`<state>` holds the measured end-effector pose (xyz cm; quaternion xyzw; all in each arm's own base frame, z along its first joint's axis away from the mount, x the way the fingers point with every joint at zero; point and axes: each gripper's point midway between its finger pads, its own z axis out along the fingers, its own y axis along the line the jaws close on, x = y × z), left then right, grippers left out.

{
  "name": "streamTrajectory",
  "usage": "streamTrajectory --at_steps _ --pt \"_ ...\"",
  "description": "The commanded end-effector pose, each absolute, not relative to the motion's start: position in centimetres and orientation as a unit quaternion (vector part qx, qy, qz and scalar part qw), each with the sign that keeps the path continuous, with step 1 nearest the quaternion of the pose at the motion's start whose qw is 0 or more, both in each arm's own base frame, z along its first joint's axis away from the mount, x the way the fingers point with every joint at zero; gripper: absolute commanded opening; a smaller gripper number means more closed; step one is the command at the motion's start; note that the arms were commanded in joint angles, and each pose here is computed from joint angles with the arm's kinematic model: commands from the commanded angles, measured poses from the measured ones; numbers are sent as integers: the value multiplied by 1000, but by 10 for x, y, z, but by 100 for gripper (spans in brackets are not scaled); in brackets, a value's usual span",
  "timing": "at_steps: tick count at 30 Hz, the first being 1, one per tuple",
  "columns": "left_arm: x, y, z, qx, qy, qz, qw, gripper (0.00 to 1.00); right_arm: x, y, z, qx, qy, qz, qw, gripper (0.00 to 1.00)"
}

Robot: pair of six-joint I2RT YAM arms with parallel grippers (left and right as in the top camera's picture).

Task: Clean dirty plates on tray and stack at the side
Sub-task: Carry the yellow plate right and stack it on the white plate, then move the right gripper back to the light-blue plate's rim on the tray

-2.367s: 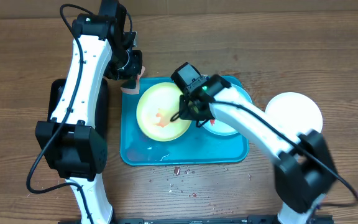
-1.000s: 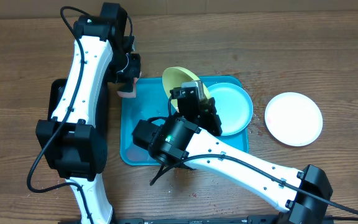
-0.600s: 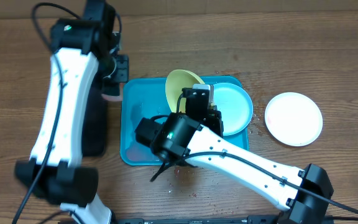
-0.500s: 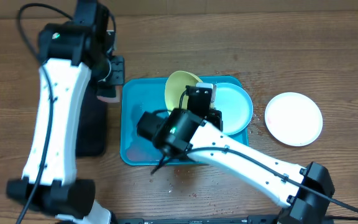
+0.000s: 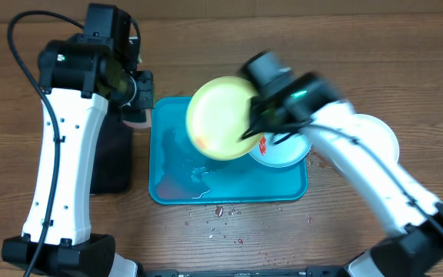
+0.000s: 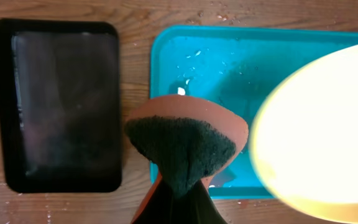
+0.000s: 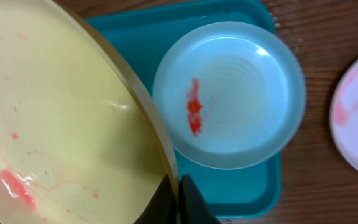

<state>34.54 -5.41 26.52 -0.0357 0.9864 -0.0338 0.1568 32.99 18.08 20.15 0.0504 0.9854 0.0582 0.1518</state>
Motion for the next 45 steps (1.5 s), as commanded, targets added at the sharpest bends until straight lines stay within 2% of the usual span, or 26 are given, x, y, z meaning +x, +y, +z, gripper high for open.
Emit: streamTrajectory --at_steps 1,8,10,18,24,32,33,35,36,37,38,39,45 --pt "342 -64 253 -43 987 -46 145 4 344 126 228 94 978 96 160 4" --pt "345 -77 237 -27 988 -49 141 4 348 11 206 249 959 58 126 4" --pt "349 -84 236 -19 987 -52 148 4 336 -33 185 312 944 43 100 4" --pt "355 -92 237 -9 985 -57 162 4 292 -115 131 446 893 28 47 4" --pt "355 -92 237 -9 985 -57 162 4 264 -141 103 498 867 24 21 4" --pt "354 -93 237 -7 985 -57 162 5 247 -129 68 495 869 25 -8 4" --pt "354 -93 237 -7 985 -57 162 4 248 -127 66 492 870 25 -8 6" --pt "354 -93 237 -8 985 -57 162 4 250 -122 65 476 879 26 -8 16" --pt "354 -94 237 -7 985 -59 162 4 253 -117 65 467 884 26 -7 28" --pt "354 -95 237 -7 985 -62 162 4 255 -115 66 463 886 26 -6 33" --pt "354 -97 238 -6 985 -67 161 4 260 -112 69 454 890 26 0 43" --pt "354 -96 238 -7 985 -67 161 4 264 -111 72 450 892 27 5 47" --pt "354 -97 238 -7 985 -67 161 4 313 -75 107 361 923 118 61 53"
